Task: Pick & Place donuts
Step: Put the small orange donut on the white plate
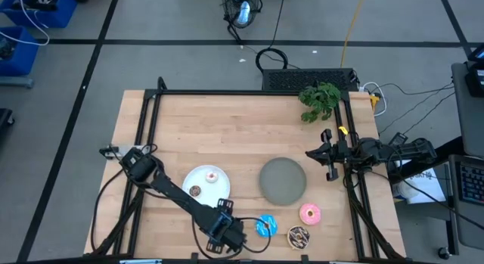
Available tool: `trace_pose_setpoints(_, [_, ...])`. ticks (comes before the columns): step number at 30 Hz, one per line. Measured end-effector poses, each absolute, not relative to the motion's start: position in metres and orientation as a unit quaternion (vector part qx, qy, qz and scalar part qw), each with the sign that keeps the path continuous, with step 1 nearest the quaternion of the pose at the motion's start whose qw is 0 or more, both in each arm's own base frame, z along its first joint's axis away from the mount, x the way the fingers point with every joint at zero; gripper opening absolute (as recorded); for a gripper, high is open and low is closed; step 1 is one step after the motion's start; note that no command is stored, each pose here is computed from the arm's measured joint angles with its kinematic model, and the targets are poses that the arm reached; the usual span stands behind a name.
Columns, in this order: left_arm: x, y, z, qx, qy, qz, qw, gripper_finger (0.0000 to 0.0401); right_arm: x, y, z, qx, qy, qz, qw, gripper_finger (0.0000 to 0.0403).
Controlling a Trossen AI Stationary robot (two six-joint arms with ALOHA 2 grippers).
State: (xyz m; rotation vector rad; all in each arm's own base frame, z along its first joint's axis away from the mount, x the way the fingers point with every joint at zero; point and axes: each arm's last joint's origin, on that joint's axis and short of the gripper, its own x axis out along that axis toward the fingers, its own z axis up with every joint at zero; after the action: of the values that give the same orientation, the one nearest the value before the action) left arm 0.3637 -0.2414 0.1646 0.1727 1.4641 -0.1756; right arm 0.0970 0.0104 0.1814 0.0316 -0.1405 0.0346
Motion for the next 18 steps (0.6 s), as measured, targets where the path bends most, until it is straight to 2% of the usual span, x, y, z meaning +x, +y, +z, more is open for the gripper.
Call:
trace_pose_setpoints(6, [0.3613, -0.2396, 0.1522, 0.086, 0.666, -0.087, 0.736, 0.0333, 0.097, 0.0104, 0.1813, 0.016, -0.07, 0.017, 0.997, 0.0])
trace_pose_setpoints(18, [0.3686, -0.2372, 0.152, 0.086, 0.649, -0.112, 0.747, 0.0332, 0.097, 0.0104, 0.1813, 0.016, -0.07, 0.017, 0.997, 0.0])
